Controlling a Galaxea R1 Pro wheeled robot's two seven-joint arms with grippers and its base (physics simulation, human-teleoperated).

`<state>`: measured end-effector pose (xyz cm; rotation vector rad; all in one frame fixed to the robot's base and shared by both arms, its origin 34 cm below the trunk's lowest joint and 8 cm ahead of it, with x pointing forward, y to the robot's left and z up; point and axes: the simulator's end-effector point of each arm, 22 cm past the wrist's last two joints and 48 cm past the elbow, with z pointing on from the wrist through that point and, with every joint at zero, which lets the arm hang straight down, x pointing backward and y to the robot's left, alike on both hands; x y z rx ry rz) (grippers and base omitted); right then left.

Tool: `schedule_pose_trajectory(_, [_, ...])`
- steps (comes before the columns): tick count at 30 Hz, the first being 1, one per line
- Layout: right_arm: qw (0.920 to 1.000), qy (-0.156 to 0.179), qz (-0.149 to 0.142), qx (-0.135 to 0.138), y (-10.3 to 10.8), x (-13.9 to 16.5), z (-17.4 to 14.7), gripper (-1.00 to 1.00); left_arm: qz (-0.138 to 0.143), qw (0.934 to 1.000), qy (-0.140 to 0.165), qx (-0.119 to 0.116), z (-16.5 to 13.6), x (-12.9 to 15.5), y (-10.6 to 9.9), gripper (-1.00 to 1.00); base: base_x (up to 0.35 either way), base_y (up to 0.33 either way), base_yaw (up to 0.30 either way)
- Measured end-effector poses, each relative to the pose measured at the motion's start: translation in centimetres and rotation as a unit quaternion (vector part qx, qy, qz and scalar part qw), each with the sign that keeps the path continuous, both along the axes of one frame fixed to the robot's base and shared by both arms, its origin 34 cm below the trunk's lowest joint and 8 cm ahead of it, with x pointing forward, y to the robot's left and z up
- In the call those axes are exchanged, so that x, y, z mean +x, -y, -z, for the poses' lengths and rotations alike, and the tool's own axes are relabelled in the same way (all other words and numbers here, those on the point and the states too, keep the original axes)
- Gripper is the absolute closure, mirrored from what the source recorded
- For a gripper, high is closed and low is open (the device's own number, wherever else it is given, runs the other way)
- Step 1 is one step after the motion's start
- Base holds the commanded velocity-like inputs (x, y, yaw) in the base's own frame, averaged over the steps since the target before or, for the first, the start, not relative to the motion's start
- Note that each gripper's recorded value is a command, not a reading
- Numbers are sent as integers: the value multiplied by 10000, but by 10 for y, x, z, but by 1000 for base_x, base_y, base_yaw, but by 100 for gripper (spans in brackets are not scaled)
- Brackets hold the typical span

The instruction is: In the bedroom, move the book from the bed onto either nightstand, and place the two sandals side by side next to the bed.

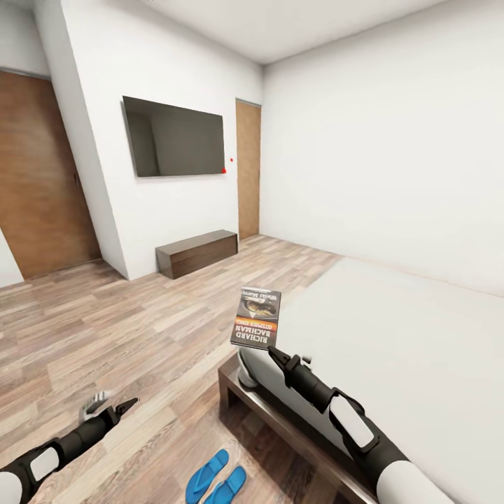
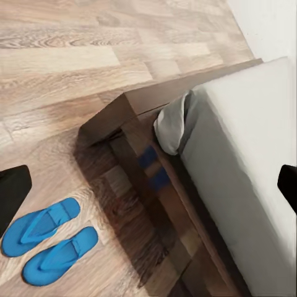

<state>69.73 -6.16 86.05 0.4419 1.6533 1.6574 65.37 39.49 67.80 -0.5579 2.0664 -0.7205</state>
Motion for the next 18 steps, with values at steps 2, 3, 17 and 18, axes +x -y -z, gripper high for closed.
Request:
schedule_pose_trajectory(2, [10000, 0, 3, 1, 0, 0, 0, 100, -266, 9996, 4, -131, 3, -2, -6, -100, 0, 0, 179])
schedule_pose_trajectory(3, [10000, 0, 4, 2, 0, 0, 0, 100, -405, 9990, -20, -185, 5, -4, -9, -100, 0, 0, 179])
schedule_pose_trajectory(17, [10000, -2, 14, 7, 1, 0, 0, 100, -1497, 9869, -367, -484, 31, -23, -41, -100, 0, 0, 179])
schedule_pose_trajectory(18, [10000, -2, 14, 7, 1, 0, 0, 100, -1516, 9865, -385, -479, 32, -24, -42, -100, 0, 0, 179])
